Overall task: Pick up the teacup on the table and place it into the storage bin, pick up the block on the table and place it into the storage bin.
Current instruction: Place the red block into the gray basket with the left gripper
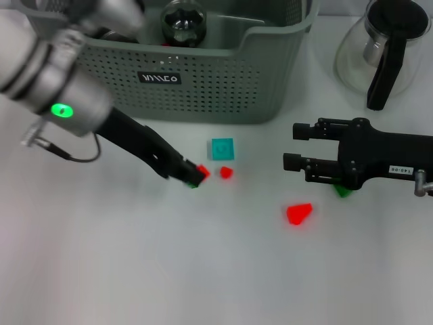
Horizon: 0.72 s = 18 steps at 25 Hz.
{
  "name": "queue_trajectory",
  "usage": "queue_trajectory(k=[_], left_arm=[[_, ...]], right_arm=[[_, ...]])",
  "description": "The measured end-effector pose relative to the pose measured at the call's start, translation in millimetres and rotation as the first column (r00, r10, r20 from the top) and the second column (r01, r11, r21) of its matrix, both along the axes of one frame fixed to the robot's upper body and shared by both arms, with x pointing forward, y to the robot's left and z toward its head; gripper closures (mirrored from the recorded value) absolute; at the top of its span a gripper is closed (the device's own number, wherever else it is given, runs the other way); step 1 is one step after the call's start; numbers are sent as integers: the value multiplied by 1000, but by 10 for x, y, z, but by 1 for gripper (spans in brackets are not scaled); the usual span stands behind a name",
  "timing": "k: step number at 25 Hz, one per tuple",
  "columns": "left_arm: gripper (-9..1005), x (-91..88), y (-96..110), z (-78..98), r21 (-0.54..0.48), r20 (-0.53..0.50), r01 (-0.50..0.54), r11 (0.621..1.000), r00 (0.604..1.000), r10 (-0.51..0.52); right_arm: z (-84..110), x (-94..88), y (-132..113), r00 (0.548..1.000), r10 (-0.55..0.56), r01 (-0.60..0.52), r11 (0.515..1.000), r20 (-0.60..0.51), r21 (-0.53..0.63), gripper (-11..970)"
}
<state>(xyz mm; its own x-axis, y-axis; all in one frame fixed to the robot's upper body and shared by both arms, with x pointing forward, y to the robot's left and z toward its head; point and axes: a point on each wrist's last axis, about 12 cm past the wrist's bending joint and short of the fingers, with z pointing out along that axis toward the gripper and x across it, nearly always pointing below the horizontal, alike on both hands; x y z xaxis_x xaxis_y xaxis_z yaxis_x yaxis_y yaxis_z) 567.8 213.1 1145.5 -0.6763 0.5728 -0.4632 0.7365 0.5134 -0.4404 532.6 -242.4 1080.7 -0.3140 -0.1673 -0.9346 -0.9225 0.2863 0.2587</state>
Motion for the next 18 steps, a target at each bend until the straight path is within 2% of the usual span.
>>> queue_trajectory(k=[2, 4, 6, 9, 10, 13, 15, 17, 18], left_arm=[[816, 6, 203, 23, -151, -33, -10, 988, 999, 5], [816, -9, 365, 35, -290, -54, -21, 957, 999, 6], [816, -46, 510, 82, -454, -57, -22, 891, 998, -4], [816, -95, 684, 211, -657, -22, -34, 753, 999, 25], [816, -96, 739, 267, -713, -7, -51, 699, 998, 66], [816, -41, 880, 436, -814, 8, -105, 571, 982, 191], [816, 64, 975, 597, -848, 9, -141, 511, 960, 280], [816, 196, 1039, 746, -839, 8, -185, 512, 936, 351], [815, 298, 1056, 833, -811, 11, -221, 541, 920, 392]], right_arm=[[3, 5, 8, 1000, 1, -1, 1000, 1, 0, 285], [7, 9, 11, 1000, 2, -2, 1000, 2, 0, 285], [11, 15, 19, 1000, 4, -4, 1000, 2, 0, 285], [10, 16, 27, 1000, 6, -6, 1000, 3, 0, 285], [11, 17, 28, 1000, 6, -6, 1000, 4, 0, 285], [15, 22, 35, 1000, 9, -9, 1000, 5, 0, 285], [18, 20, 36, 1000, 12, -12, 1000, 5, 1, 285], [23, 19, 36, 1000, 15, -15, 1000, 7, 2, 285], [25, 20, 36, 1000, 15, -15, 1000, 8, 2, 285]])
